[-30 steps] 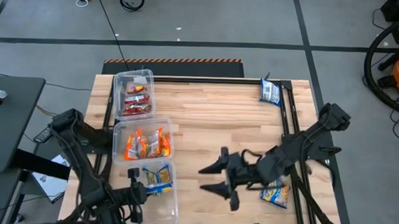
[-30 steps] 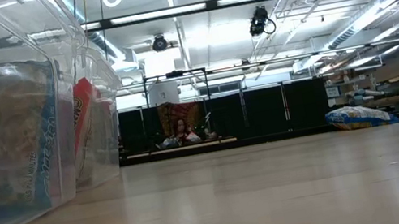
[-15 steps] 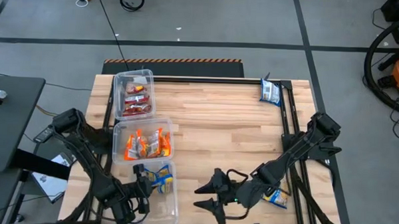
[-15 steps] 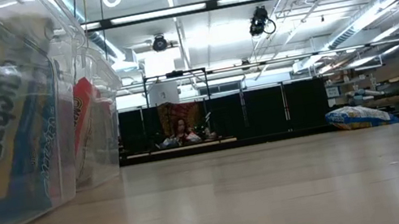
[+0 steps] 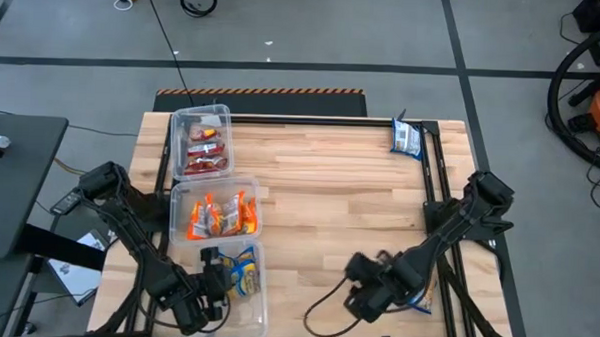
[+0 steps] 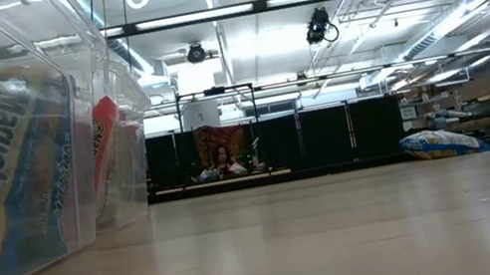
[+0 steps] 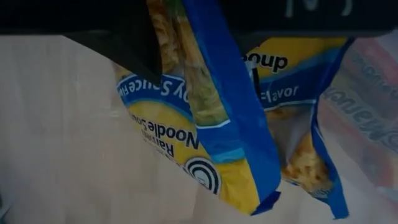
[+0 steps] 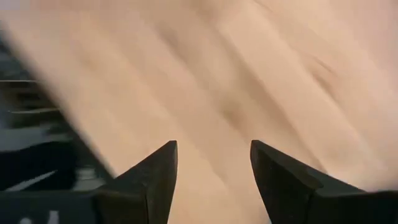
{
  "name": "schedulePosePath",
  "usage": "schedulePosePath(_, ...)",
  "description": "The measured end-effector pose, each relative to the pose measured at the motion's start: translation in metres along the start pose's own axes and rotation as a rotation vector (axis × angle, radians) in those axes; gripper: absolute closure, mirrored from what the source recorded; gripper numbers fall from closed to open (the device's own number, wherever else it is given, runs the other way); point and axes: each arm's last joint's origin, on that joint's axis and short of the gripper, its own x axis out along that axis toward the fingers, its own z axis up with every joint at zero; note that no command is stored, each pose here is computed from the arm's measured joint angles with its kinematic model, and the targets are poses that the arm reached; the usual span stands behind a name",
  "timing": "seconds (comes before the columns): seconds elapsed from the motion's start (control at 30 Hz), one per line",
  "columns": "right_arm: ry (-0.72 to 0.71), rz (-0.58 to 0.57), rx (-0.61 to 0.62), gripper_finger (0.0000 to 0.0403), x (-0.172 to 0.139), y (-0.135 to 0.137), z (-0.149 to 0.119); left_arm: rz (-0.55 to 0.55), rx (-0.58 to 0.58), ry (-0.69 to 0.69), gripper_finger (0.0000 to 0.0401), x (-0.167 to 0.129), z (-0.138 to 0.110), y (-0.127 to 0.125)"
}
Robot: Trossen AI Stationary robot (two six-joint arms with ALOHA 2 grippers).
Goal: Sort Maruchan noodles
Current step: Put the blue noodle pack into the bottom transparent bin
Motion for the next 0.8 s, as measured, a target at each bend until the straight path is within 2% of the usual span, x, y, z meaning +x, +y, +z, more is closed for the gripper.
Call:
schedulePosePath(0.03,0.021,-0.056,0.040,0.0194,-0.001,-0.005,-0.005,-0.005,-0.003,0.007,0.0277,0.000,0.000,0.000)
schedulePosePath(0.17,0.089,-0.282,0.066,0.0195,-0.010,-0.026,-0.023,0.000,-0.008,0.057,0.0264,-0.004,0.005,0.001)
schedulePosePath(0.27,0.081,-0.393,0.086,0.0197,-0.024,-0.038,-0.039,0.038,0.012,0.112,0.0260,-0.012,0.014,0.005)
schedulePosePath(0.53,0.228,-0.403,0.047,0.0198,-0.041,-0.042,-0.079,0.109,0.056,0.160,0.0259,-0.024,0.038,0.015)
schedulePosePath(0.67,0.271,-0.399,0.161,0.0198,-0.047,-0.046,-0.099,0.110,0.075,0.177,0.0259,-0.034,0.057,0.019)
schedulePosePath(0.8,0.370,-0.262,0.283,0.0198,-0.042,-0.054,-0.114,0.094,0.079,0.165,0.0259,-0.054,0.080,0.021)
